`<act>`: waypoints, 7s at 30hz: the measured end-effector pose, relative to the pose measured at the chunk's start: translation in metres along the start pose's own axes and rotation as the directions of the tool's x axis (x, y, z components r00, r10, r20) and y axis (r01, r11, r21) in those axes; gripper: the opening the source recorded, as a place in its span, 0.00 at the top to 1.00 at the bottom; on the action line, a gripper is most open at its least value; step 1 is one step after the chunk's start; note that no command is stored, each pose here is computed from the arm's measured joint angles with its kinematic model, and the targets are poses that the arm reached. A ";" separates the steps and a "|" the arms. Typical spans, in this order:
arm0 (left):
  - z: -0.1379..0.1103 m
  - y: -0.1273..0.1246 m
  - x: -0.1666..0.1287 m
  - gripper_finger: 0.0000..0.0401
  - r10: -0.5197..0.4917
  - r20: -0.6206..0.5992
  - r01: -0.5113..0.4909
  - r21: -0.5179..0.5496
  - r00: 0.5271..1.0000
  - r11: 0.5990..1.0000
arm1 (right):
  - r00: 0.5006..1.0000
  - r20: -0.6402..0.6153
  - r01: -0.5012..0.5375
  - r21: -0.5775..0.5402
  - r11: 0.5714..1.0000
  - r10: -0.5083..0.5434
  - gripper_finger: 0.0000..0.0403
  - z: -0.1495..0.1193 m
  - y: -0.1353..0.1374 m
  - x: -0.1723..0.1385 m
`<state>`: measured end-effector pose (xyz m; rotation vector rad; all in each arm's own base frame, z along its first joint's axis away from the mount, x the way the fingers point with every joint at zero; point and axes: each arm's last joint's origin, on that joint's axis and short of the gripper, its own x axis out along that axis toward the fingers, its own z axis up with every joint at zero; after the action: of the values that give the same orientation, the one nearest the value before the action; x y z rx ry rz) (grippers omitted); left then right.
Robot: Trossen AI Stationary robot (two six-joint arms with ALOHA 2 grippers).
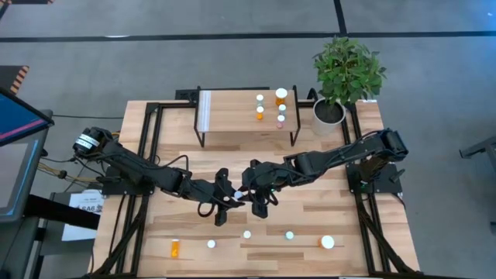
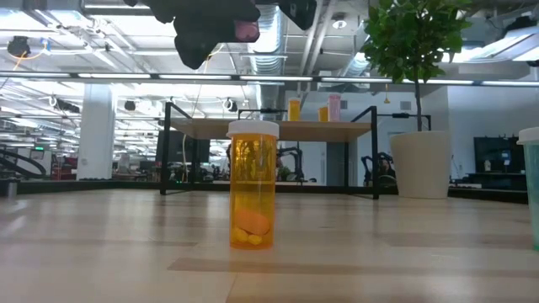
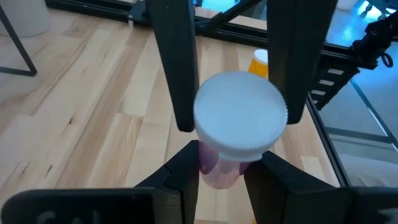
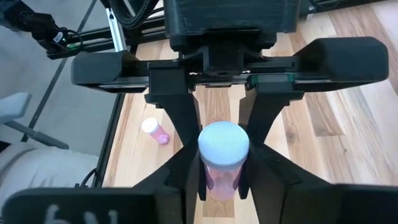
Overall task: Pick and place medicine bottles onto shelf by color
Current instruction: Put the top small purple pill bottle on the shelf, then put the small purple pill bottle on the shelf
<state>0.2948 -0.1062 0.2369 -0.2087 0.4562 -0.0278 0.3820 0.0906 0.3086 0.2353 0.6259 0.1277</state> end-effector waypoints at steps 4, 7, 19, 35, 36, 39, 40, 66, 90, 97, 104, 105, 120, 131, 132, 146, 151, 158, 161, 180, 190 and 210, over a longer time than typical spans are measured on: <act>0.000 0.000 0.000 0.76 -0.001 -0.001 0.001 0.000 1.000 1.000 | 1.000 0.000 0.000 -0.004 1.000 0.000 0.69 0.000 0.000 0.000; 0.000 0.000 0.000 0.76 -0.001 -0.001 0.001 0.000 1.000 1.000 | 1.000 -0.001 0.000 -0.004 1.000 0.000 0.69 0.000 0.000 0.000; -0.003 0.002 0.000 0.60 0.029 -0.030 -0.029 0.012 0.999 1.000 | 1.000 -0.017 0.005 -0.005 1.000 -0.005 0.69 -0.002 -0.001 0.000; -0.010 -0.014 -0.054 0.46 0.170 -0.075 -0.169 0.026 0.983 0.985 | 0.996 -0.085 0.023 -0.032 0.999 -0.025 0.69 -0.008 -0.003 -0.001; -0.011 -0.018 -0.061 0.46 0.181 -0.059 -0.179 0.027 0.982 0.983 | 0.996 -0.084 0.022 -0.036 0.999 -0.025 0.69 -0.008 -0.003 -0.001; -0.020 -0.027 -0.079 0.46 0.210 0.010 -0.210 0.027 0.978 0.977 | 0.996 -0.082 0.021 -0.049 0.999 -0.025 0.69 -0.007 -0.004 -0.001; -0.023 -0.029 -0.084 0.46 0.219 0.036 -0.220 0.024 0.975 0.975 | 0.996 -0.082 0.021 -0.051 0.999 -0.025 0.69 -0.007 -0.005 -0.001; -0.082 -0.029 -0.098 0.46 0.076 0.351 -0.083 0.005 0.933 0.997 | 0.988 0.051 0.148 -0.090 0.985 -0.143 0.69 0.021 -0.038 -0.079; -0.073 -0.016 -0.087 0.46 0.093 0.348 -0.088 -0.031 0.933 0.996 | 0.830 0.247 0.476 0.153 0.866 -0.500 0.69 -0.021 -0.171 -0.090; -0.073 -0.015 -0.086 0.46 0.080 0.341 -0.076 -0.026 0.937 0.997 | 0.799 0.192 0.543 0.176 0.821 -0.570 0.69 -0.028 -0.190 -0.076; -0.073 -0.015 -0.086 0.46 0.081 0.339 -0.077 -0.024 0.937 0.997 | 0.788 0.177 0.559 0.199 0.805 -0.590 0.69 -0.030 -0.200 -0.074; -0.073 -0.015 -0.086 0.46 0.081 0.339 -0.077 -0.024 0.937 0.997 | 0.787 0.177 0.559 0.199 0.805 -0.590 0.69 -0.030 -0.200 -0.075; -0.073 -0.015 -0.086 0.46 0.081 0.339 -0.074 -0.033 0.937 0.997 | 0.792 0.163 0.559 0.196 0.806 -0.589 0.69 -0.031 -0.200 -0.074; -0.073 -0.015 -0.086 0.46 0.081 0.339 -0.074 -0.034 0.937 0.997 | 0.794 0.163 0.556 0.196 0.808 -0.586 0.59 -0.031 -0.199 -0.074; -0.073 -0.015 -0.086 0.46 0.081 0.339 -0.074 -0.034 0.937 0.997 | 0.794 0.163 0.555 0.196 0.808 -0.586 0.58 -0.031 -0.199 -0.074; -0.073 -0.015 -0.086 0.46 0.081 0.339 -0.074 -0.034 0.937 0.997 | 0.797 0.155 0.550 0.213 0.808 -0.583 0.52 -0.028 -0.197 -0.077; -0.073 -0.015 -0.086 0.46 0.081 0.337 -0.074 -0.032 0.938 0.997 | 0.798 0.154 0.548 0.216 0.808 -0.583 0.50 -0.015 -0.188 -0.096; -0.074 -0.014 -0.086 0.46 0.082 0.331 -0.076 -0.034 0.940 0.997 | 0.811 0.213 0.510 0.198 0.837 -0.545 0.50 -0.002 -0.157 -0.130; -0.074 -0.014 -0.086 0.46 0.084 0.329 -0.074 -0.040 0.941 0.996 | 0.830 0.247 0.468 0.183 0.865 -0.501 0.51 -0.002 -0.134 -0.146; -0.060 -0.036 -0.080 0.52 0.030 0.280 -0.009 -0.074 0.960 0.997 | 0.959 0.275 0.111 -0.130 0.985 -0.072 0.52 -0.071 0.044 -0.132; -0.042 -0.071 -0.052 0.56 0.007 0.121 -0.012 0.041 0.993 0.999 | 0.950 0.274 0.193 -0.136 0.972 -0.150 0.56 -0.108 0.048 -0.140; -0.060 -0.115 -0.078 0.44 0.119 -0.387 -0.193 -0.158 0.914 0.968 | 0.903 0.419 0.141 -0.085 0.986 -0.093 0.63 -0.148 0.023 -0.134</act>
<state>0.2008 -0.2247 0.2424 -0.3602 0.8601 0.1378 0.1861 0.1142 0.2741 0.1076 0.2057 -0.0050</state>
